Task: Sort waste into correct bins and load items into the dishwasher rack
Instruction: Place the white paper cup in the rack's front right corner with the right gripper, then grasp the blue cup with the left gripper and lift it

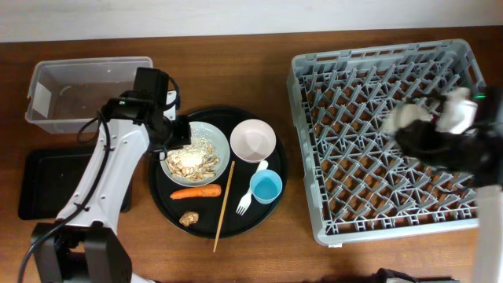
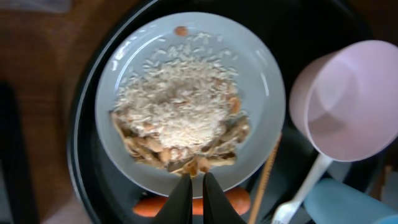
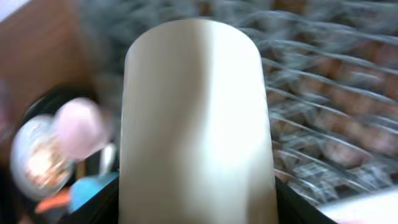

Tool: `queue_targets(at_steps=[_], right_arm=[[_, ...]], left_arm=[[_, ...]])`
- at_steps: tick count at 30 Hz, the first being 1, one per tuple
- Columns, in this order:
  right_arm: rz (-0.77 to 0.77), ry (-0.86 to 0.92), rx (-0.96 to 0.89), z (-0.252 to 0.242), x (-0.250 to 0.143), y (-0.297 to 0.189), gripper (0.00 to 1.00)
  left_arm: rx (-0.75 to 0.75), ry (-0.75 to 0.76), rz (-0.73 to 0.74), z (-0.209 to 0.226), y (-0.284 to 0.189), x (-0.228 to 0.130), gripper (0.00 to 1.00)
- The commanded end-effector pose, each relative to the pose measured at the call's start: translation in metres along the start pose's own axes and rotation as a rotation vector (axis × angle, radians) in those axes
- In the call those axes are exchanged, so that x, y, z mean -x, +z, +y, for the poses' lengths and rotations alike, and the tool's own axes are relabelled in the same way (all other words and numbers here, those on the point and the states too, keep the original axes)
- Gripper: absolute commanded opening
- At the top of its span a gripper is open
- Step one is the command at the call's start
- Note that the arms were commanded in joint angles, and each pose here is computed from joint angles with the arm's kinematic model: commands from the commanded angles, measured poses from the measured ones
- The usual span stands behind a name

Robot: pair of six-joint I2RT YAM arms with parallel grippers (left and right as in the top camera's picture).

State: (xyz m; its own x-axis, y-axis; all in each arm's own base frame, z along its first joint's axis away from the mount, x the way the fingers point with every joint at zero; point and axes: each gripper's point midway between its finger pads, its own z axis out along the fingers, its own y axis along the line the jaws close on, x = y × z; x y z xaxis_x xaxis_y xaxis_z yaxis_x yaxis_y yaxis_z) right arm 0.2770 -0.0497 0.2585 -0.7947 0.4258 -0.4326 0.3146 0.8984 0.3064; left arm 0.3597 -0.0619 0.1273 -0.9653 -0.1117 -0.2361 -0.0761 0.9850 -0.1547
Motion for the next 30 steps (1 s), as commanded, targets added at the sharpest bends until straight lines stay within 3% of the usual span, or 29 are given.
queue_targets(at_steps=[1,11,17,21,26,30], right_arm=[[-0.008,0.14,-0.267,-0.074,0.017,-0.009,0.38],[0.14,0.401,-0.42,-0.17,0.009,0.023,0.39],[0.216,0.463,-0.442,-0.195,0.0,0.041,0.4],[0.265,0.474,-0.45,-0.202,-0.004,0.055,0.49],[0.304,0.482,-0.447,-0.207,-0.008,0.066,0.91],[0.296,0.487,-0.404,-0.201,-0.005,0.07,0.95]], left_arm=[[0.019,-0.006,-0.001,0.005,0.0,0.001,0.08],[0.023,-0.007,0.014,0.005,0.0,-0.003,0.08],[0.023,-0.007,0.014,0.005,0.0,-0.003,0.08],[0.022,-0.007,0.014,0.005,0.0,-0.003,0.08],[0.022,-0.007,0.014,0.005,0.0,-0.003,0.08],[0.022,-0.007,0.014,0.005,0.0,-0.003,0.08]])
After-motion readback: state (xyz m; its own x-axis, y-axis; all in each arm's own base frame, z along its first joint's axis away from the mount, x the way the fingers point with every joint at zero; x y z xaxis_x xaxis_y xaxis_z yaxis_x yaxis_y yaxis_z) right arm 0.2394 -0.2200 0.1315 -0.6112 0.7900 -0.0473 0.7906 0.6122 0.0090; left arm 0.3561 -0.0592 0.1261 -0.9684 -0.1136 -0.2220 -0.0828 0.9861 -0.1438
